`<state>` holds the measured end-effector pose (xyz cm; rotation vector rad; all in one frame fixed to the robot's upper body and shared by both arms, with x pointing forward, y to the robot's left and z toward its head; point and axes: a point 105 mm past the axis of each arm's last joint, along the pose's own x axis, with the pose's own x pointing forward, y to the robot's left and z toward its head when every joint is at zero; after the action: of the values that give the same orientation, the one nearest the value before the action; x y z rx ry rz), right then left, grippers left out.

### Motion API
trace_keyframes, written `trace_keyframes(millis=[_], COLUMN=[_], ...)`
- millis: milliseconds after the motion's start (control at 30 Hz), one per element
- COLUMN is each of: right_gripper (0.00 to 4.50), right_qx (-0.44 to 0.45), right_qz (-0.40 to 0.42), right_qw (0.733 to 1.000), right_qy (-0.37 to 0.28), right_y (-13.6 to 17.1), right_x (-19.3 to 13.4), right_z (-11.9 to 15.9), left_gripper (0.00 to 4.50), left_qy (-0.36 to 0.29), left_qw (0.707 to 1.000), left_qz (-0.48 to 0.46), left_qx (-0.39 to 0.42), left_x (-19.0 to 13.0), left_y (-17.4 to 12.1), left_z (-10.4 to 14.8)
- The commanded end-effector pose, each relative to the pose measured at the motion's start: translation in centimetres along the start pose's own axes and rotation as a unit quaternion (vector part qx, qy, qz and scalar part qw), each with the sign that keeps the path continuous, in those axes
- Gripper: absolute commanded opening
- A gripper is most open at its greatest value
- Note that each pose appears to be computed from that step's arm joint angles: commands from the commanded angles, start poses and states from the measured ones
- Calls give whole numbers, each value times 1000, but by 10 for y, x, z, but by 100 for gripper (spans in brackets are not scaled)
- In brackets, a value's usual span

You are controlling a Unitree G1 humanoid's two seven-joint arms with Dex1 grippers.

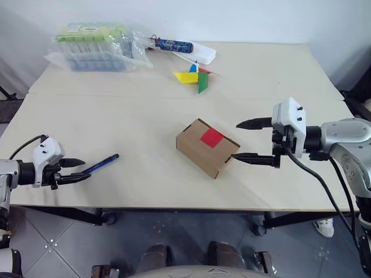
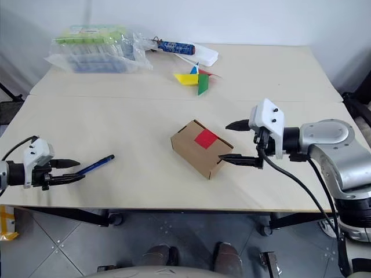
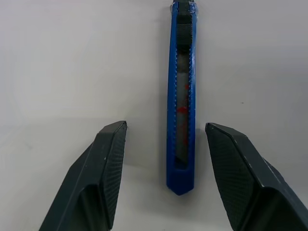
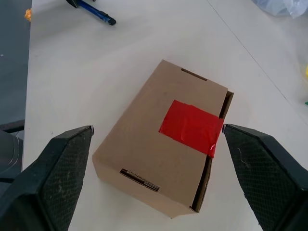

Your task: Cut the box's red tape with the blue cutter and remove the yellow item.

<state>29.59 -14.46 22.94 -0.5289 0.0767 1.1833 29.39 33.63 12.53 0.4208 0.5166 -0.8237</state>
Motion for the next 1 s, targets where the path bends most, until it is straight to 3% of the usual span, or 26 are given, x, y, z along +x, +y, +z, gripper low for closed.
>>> trace_keyframes(millis=[33,200,433,500,833,1000], right_gripper=[450,450,450,450,450,450], right_qx=[-29,-32,-37,-40,-62,-73], right_qz=[-14,-14,-16,-16,-5,46], right_qw=[999,999,999,999,998,996], right_qy=[-6,-6,-4,-4,-11,0], right_y=[-4,-6,-9,-9,-5,19], right_x=[-9,-8,-9,-10,-4,11], right_z=[12,12,14,14,30,39], left_gripper=[272,272,77,40,40,40], left_qy=[40,52,53,50,30,19], left_qw=[998,996,997,997,993,978], left_qz=[-42,-51,-46,-47,-101,-163], left_qx=[-32,-42,-41,-38,57,127], left_x=[1,0,2,2,11,32], left_y=[-15,-21,-22,-23,-47,-72], left_z=[-21,-28,-29,-28,12,46])
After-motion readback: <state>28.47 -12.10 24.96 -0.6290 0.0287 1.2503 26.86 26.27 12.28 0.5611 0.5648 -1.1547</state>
